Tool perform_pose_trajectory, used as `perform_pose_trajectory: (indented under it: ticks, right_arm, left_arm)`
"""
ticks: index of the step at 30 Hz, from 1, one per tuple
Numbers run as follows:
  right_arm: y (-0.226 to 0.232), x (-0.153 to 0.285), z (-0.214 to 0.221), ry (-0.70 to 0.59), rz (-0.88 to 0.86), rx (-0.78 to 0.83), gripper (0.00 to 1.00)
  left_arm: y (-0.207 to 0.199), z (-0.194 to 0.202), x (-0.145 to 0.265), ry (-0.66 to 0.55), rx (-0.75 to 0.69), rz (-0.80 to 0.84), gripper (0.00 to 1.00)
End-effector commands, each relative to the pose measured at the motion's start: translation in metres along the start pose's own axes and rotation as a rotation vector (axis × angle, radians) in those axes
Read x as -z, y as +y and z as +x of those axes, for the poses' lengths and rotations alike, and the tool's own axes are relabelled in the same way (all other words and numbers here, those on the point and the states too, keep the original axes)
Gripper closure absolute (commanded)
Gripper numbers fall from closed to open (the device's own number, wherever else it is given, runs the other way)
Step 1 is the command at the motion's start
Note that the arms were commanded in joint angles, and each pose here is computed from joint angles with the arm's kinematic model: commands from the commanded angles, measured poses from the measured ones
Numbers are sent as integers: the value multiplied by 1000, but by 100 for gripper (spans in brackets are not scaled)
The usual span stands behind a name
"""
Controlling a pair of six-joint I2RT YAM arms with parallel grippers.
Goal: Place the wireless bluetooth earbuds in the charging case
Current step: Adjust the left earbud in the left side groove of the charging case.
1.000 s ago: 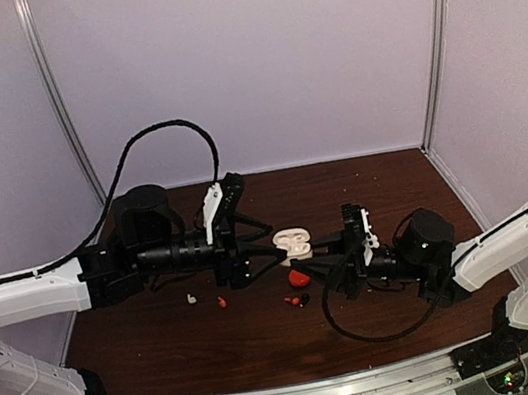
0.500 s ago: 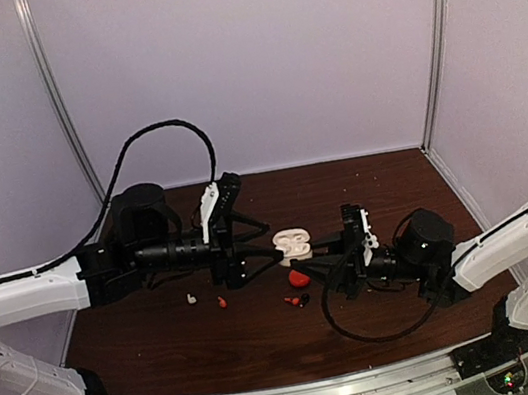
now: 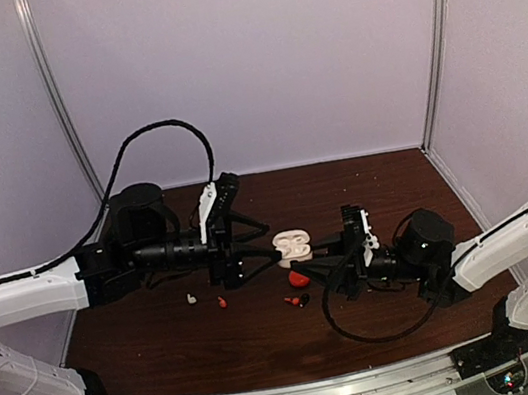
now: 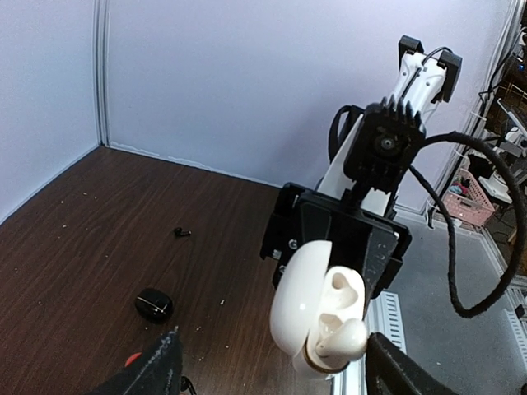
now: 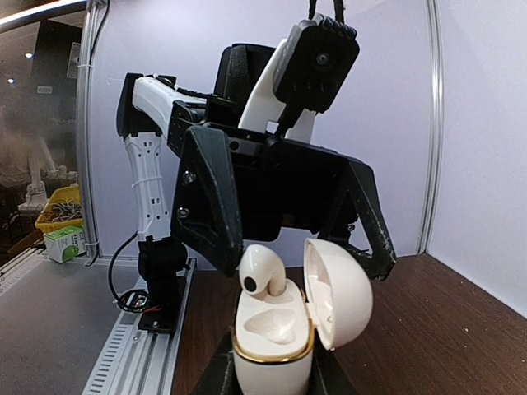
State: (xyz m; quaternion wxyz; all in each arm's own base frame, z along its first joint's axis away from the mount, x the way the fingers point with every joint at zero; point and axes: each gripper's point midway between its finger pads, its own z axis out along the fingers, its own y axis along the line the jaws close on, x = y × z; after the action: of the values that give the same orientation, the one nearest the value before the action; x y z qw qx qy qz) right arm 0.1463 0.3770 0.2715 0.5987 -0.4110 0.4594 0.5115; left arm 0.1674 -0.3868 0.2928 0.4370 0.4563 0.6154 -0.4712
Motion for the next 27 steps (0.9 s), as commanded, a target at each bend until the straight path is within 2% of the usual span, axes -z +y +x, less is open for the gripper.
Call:
perform_pose_trajectory:
  ticks: [1, 13, 19, 24, 27]
  right_arm:
    - [4, -3, -14, -48, -29, 21, 100]
    - [3, -1, -15, -51, -19, 30, 100]
    - [1, 1, -16, -58, -3, 31, 100]
    - [-4, 6, -13, -58, 19, 22, 100]
    - [-6, 11, -11, -60, 28, 6, 100]
  left_arm:
    - [11, -16, -2, -44, -3, -45, 23]
    - [25, -4, -12, -4, 44, -92, 26]
    - [21, 6, -16, 37, 30, -56, 22]
    - [0, -13, 1, -53, -38, 11, 18]
    - [7, -24, 15, -90, -43, -19, 17]
